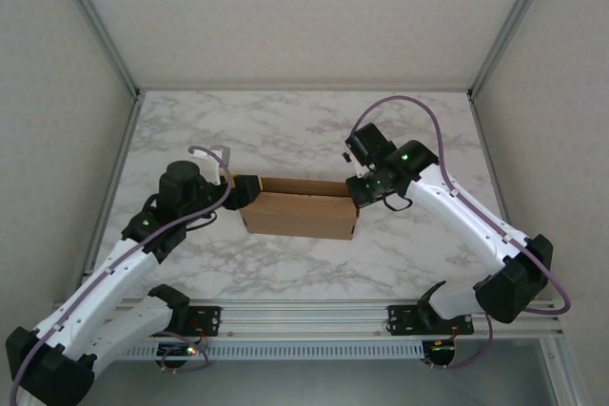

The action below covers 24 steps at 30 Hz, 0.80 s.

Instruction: Fold the paper box

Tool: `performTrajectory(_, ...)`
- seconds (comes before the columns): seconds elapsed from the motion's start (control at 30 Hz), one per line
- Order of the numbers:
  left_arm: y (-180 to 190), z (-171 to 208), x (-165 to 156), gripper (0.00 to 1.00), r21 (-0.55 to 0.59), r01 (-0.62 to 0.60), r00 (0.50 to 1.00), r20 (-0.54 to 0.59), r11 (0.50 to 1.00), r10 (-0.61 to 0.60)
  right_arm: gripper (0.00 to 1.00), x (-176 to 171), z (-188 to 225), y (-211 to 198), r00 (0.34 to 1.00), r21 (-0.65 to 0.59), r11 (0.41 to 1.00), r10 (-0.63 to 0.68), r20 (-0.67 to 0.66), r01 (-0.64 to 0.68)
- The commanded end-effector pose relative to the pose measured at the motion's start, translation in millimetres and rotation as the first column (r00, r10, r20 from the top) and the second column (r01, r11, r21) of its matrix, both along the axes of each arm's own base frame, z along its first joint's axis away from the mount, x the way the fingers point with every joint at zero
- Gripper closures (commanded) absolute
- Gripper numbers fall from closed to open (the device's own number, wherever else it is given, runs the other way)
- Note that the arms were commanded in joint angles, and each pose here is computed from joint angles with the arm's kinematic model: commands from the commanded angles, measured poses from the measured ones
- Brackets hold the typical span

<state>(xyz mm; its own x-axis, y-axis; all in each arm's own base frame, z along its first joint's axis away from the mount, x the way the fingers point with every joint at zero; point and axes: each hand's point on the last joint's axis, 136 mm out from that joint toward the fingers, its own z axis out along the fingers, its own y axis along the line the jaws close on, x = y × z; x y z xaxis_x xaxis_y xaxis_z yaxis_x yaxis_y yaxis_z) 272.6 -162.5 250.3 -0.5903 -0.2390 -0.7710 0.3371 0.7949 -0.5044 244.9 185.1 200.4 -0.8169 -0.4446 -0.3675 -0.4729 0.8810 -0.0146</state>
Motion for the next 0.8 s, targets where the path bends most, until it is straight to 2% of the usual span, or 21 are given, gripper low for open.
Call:
performTrajectory(0.0,30,25,8,0.27,0.088,-0.151,0.986,0.09,0.985,0.143,1.0,11,5,6,0.995,-0.032,0.995,0.1,0.032,-0.098)
performTrajectory(0.2,59,16,21,0.24,0.198,-0.301,0.951,0.133,0.933,0.279,1.0,14,-7,10,0.998,-0.025,0.998,0.057,-0.031,-0.058)
performTrajectory(0.37,40,16,18,0.31,0.121,-0.225,0.973,0.088,0.967,0.215,1.0,9,-6,16,0.999,0.051,0.999,0.001,-0.045,0.002)
performTrajectory(0.47,42,11,18,0.44,0.133,-0.238,0.971,0.039,0.962,0.235,1.0,7,-5,18,0.998,0.08,0.996,-0.027,-0.063,0.032)
performTrajectory(0.57,18,25,3,0.54,0.076,-0.109,0.994,0.034,0.991,0.107,1.0,4,-7,20,0.996,0.091,0.995,-0.032,-0.079,0.04)
performTrajectory(0.67,-4,37,-14,0.75,0.01,0.004,0.999,0.034,1.0,-0.005,1.0,5,-9,19,0.996,0.083,0.996,-0.031,-0.079,0.038)
performTrajectory(0.77,-31,40,-34,0.89,-0.057,0.132,0.991,0.002,0.99,-0.132,1.0,6,-10,19,0.996,0.073,0.997,-0.031,-0.079,0.037)
